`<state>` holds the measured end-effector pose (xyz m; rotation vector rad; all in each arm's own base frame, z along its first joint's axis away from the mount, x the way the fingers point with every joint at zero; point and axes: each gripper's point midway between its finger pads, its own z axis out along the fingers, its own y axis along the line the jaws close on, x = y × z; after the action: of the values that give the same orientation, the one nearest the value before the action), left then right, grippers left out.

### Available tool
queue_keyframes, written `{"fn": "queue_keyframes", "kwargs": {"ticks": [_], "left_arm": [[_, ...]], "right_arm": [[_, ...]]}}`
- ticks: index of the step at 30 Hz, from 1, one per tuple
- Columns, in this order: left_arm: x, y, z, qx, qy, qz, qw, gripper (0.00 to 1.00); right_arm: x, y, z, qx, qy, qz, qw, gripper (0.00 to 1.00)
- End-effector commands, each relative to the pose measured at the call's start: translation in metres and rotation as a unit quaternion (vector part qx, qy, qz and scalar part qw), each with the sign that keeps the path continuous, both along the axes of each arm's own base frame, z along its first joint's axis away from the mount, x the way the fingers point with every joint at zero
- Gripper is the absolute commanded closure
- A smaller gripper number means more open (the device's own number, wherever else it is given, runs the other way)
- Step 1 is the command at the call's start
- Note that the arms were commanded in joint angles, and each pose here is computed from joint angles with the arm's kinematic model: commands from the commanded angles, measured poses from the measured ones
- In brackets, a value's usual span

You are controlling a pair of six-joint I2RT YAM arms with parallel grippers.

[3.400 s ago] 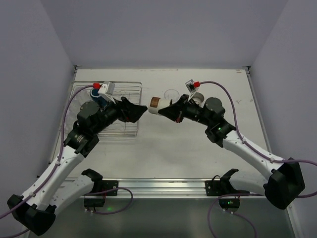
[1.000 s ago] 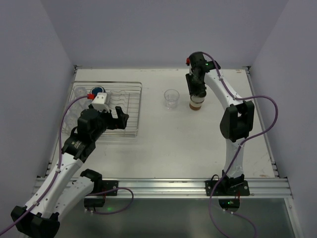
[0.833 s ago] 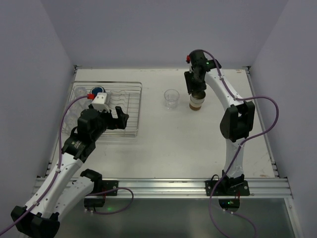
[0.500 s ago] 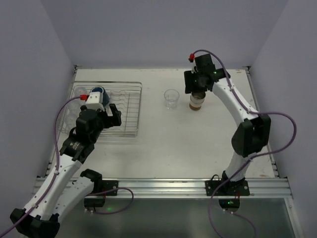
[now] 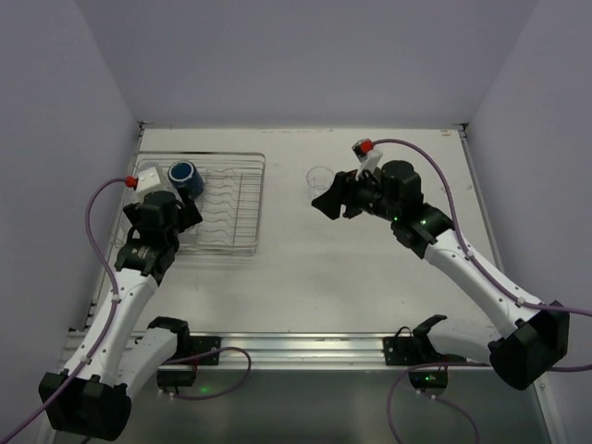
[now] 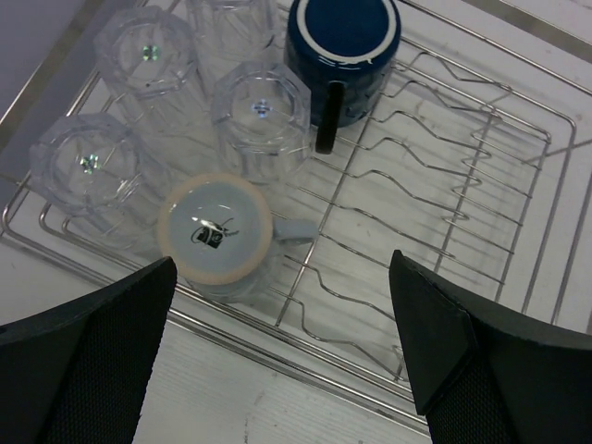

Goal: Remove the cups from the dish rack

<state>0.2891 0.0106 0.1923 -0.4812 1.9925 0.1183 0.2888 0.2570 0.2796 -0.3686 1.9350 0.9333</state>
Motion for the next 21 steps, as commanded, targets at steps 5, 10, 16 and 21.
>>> {"fn": "queue_keyframes", "kwargs": {"ticks": [5, 10, 16, 21], "left_arm": [[0.004, 0.036, -0.019, -0.006, 0.021, 0.080, 0.997, 0.00], [0.016, 0.049, -0.034, -0.029, 0.035, 0.081, 0.996, 0.01], [0.024, 0.058, -0.055, -0.053, 0.062, 0.076, 0.994, 0.05], [0.032, 0.052, -0.061, -0.065, 0.063, 0.049, 0.995, 0.08]], "right_arm": [[-0.016, 0.003, 0.008, 0.028, -0.023, 0.028, 0.999, 0.37], [-0.024, 0.005, 0.010, 0.033, -0.023, 0.045, 0.998, 0.39], [-0.027, 0.004, 0.013, 0.034, -0.030, 0.049, 0.998, 0.41], [-0.027, 0.006, 0.010, 0.034, -0.025, 0.055, 0.998, 0.42]]}}
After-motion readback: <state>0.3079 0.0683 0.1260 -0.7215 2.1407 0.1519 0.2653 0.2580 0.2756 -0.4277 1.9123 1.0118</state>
